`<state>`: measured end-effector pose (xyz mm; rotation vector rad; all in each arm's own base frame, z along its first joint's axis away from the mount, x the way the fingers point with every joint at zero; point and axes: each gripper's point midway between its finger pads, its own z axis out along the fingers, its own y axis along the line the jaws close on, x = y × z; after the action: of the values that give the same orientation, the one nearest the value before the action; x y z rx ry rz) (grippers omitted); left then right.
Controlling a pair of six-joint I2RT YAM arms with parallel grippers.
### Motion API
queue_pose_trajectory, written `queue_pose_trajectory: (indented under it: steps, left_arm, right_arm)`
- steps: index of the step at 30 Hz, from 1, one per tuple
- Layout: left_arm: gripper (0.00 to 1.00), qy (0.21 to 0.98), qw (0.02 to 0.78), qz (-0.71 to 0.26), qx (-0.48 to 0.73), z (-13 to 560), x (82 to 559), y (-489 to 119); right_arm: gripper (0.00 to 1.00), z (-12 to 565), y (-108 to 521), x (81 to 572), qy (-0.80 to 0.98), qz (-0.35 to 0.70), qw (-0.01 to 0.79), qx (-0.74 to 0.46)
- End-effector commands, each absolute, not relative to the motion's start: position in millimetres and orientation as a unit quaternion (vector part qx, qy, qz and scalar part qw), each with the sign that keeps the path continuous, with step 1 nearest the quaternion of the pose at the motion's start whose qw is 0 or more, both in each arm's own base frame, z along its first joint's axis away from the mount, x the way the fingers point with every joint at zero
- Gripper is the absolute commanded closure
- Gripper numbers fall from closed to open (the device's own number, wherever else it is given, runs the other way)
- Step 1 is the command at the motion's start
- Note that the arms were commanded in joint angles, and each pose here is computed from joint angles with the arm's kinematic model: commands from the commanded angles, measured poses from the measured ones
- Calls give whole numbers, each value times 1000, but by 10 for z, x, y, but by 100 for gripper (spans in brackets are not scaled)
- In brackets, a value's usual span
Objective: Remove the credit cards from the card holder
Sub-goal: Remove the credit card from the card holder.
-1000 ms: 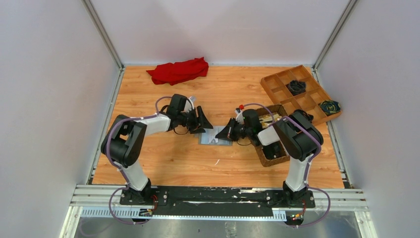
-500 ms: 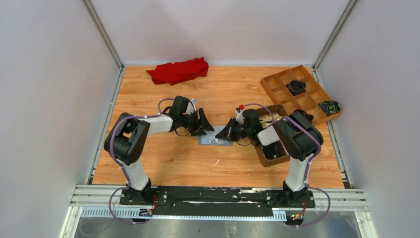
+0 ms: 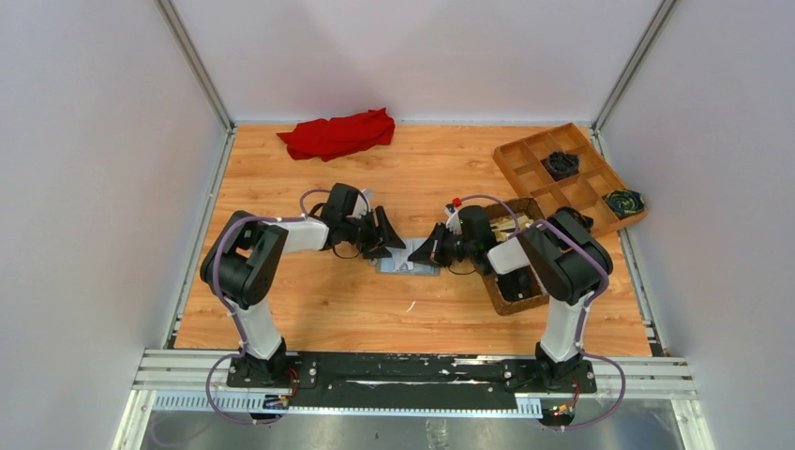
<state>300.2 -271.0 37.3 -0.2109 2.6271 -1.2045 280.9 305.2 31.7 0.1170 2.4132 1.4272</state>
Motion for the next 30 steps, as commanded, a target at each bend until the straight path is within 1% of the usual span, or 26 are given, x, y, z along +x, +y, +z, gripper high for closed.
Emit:
queue_pose_trajectory:
  steps: [1,4,10,19,30]
  left_arm:
    - [39,919,100,-365,-107,19,2884,-2588]
    - [39,922,95,-356,-117,-41,2874,-2564]
    - [39,947,85,-291,-111,-143,2836,-2385]
    - [39,950,83,-279,-113,-191,2826,-2347]
    - [39,951,84,-276,-113,-193,2839,-2344]
  right_arm:
    - [100,192,2936,2793,866,470,164,45]
    - [100,194,2919,2775,867,468,166,43]
    - [100,180,2801,2761,870,458,175,51]
    - [100,112,2612,2723,873,452,170,66]
    - [100,146,2395,2723,876,440,184,75]
